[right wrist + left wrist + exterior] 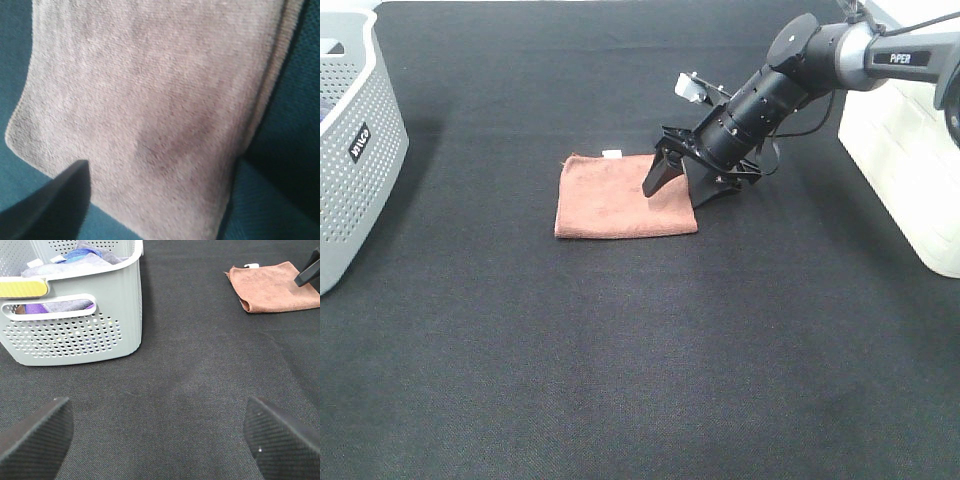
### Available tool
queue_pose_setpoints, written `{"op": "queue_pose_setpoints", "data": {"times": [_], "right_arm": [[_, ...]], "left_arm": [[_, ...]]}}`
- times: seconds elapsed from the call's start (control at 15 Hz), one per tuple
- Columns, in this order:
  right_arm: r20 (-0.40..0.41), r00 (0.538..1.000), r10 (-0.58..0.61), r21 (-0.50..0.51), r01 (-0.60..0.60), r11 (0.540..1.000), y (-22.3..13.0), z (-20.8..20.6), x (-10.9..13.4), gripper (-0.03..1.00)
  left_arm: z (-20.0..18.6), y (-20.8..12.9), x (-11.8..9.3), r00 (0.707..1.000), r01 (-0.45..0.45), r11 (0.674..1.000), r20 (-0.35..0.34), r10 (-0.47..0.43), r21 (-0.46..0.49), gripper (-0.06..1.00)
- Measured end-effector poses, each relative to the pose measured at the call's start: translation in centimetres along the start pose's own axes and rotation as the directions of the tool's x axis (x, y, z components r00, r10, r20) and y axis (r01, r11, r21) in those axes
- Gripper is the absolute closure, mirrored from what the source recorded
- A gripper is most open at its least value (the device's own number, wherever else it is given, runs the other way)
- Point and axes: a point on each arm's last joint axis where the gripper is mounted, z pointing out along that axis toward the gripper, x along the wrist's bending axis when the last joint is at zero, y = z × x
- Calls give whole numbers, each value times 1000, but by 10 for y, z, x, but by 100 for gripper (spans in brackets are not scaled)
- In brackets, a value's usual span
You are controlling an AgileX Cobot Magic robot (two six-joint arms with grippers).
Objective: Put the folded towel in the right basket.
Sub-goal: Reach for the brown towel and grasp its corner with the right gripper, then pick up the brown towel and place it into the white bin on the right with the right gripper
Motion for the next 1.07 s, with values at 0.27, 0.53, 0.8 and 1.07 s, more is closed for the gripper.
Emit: {"op": "queue_pose_setpoints", "data": {"times": [0.27, 0.53, 0.8, 1.07], "right_arm": [[-18, 1000, 14, 4, -14, 1000, -2, 9, -4, 80], [-20, 1000, 15, 5, -15, 1000, -2, 9, -4, 96], [-28, 999, -23, -22, 22, 1000, 4, -17, 14, 96], [-46, 994, -101, -33, 100, 994, 8, -68, 47, 96]], "left_arm": [[0, 0, 0, 1000, 0, 1000, 0, 0, 0, 7], [0, 0, 0, 1000, 0, 1000, 0, 0, 0, 7], [0, 0, 0, 1000, 0, 1000, 0, 0, 0, 7], [0, 0, 0, 1000, 0, 1000, 0, 0, 0, 7]]}}
